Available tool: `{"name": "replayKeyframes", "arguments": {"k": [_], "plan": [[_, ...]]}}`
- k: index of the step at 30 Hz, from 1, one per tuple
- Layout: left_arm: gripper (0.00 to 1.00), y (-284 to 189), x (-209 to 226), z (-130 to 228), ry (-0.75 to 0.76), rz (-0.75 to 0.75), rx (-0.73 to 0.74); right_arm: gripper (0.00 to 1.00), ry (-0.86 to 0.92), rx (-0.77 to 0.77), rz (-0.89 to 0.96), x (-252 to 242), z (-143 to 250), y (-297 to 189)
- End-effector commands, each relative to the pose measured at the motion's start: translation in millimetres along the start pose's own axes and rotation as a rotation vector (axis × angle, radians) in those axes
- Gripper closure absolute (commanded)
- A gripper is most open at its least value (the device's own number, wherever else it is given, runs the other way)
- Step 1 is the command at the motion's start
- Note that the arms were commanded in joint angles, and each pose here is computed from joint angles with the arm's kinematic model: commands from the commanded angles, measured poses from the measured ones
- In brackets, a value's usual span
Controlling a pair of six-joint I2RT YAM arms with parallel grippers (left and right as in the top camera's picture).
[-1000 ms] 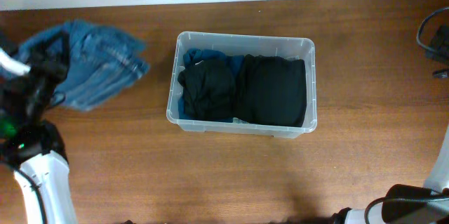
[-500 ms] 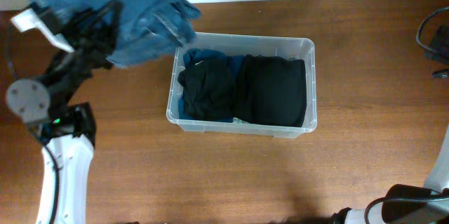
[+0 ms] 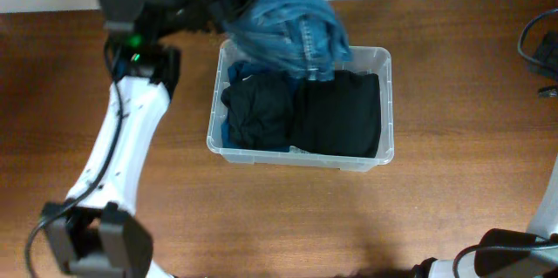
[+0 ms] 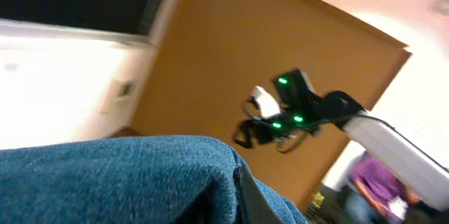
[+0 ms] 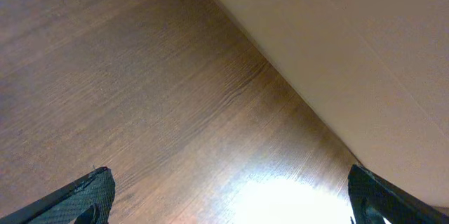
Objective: Pack container
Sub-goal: 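Lift the denim and carry it toward the bin, then carry the jeans over the bin's right half with the left gripper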
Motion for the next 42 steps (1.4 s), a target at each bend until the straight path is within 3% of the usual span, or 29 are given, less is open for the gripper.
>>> {"name": "replayKeyframes", "arguments": {"k": [1,11,21,26,42], "plan": [[1.00,41,-41,-7,0.123,0.143,0.084,0.01,0.020,-0.005,0.014,-3,-1,-1],[1.00,111,-18,50,0.022,0.271,0.264,0.02,0.020,-0.004,0.014,-3,-1,-1],[0.99,111,8,96,-0.058,0.356,0.480,0.01,0.020,-0.004,0.014,-3,-1,-1],[0.99,102,10,100,-0.071,0.382,0.535,0.02,0.020,-0.005,0.014,-3,-1,-1],[1.00,98,16,95,-0.094,0.355,0.519,0.02,0.020,-0.005,0.014,-3,-1,-1]]}}
Point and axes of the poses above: each gripper's point midway between its finger pads, its own y axis out along the fingers, its own x axis along the line the jaws close on, z = x × y, the point moved 4 cm from there along -y, back along the fingers, and after that the axes turned 14 degrees about -y, right-handed, at the moved point
